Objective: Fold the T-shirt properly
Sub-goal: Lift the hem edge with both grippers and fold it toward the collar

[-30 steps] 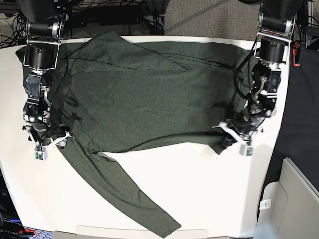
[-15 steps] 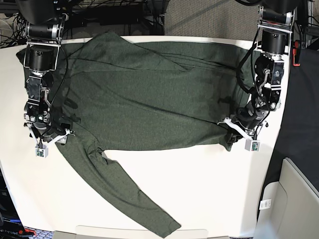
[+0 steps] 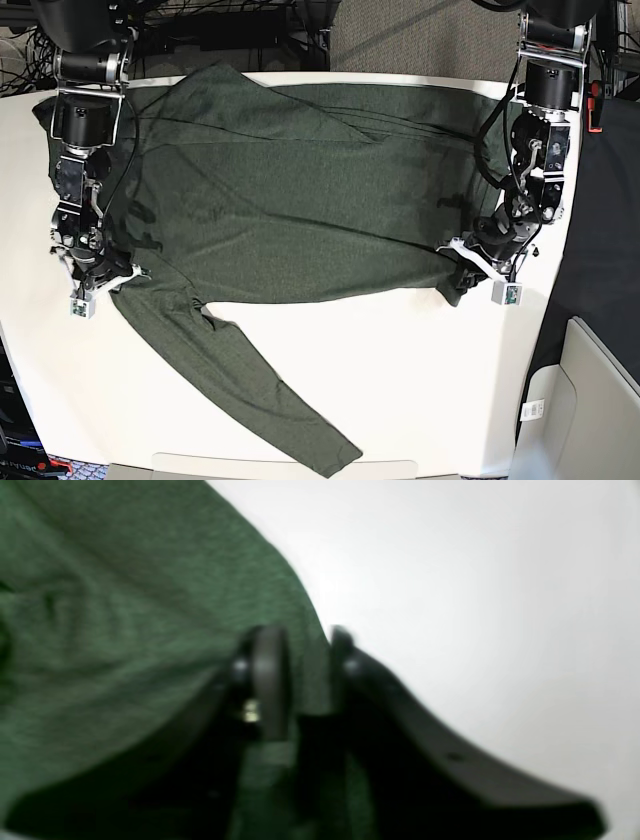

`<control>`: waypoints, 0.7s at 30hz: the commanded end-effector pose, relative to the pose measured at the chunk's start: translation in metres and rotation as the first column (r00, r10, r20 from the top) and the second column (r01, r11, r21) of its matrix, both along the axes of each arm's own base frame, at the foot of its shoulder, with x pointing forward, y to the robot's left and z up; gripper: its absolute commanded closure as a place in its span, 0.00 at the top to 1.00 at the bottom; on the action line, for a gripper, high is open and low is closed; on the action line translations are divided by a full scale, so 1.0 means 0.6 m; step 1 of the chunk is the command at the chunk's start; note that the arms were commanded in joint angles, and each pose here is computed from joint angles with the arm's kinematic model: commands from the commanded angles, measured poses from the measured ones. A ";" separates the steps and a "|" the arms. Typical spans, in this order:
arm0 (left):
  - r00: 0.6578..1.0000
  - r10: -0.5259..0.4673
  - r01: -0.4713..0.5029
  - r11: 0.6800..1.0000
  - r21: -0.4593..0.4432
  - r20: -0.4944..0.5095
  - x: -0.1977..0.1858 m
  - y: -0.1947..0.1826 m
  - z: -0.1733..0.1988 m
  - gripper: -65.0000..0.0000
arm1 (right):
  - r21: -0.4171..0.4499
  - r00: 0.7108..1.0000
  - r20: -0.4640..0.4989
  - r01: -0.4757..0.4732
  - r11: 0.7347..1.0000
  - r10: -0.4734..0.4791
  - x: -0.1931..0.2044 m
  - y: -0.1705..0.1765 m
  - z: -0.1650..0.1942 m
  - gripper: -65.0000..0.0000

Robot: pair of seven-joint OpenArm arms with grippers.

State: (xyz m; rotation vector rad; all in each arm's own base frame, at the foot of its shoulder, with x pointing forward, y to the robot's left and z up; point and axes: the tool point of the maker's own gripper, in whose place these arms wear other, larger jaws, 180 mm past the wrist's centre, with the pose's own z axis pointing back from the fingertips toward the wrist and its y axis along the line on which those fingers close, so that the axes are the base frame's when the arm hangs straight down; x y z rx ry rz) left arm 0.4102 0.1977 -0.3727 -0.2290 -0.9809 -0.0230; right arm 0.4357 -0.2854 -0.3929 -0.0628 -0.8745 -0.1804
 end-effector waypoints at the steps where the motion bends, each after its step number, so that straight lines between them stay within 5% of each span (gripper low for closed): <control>1: 0.998 0.002 -0.002 1.000 0.008 0.068 0.021 0.009 0.038 0.00 | 0.034 1.000 0.005 -0.006 0.999 0.006 0.007 0.005 0.010 0.08; 6: 0.998 0.002 -0.002 1.000 0.008 0.068 0.021 0.009 0.038 0.00 | 0.145 1.000 0.020 -0.001 0.989 -0.002 0.011 0.021 0.025 0.02; 21: 0.988 0.005 -0.005 1.000 -0.001 0.155 0.002 0.012 0.108 0.00 | 0.223 0.970 0.231 -0.127 0.967 0.075 -0.037 0.042 0.142 0.01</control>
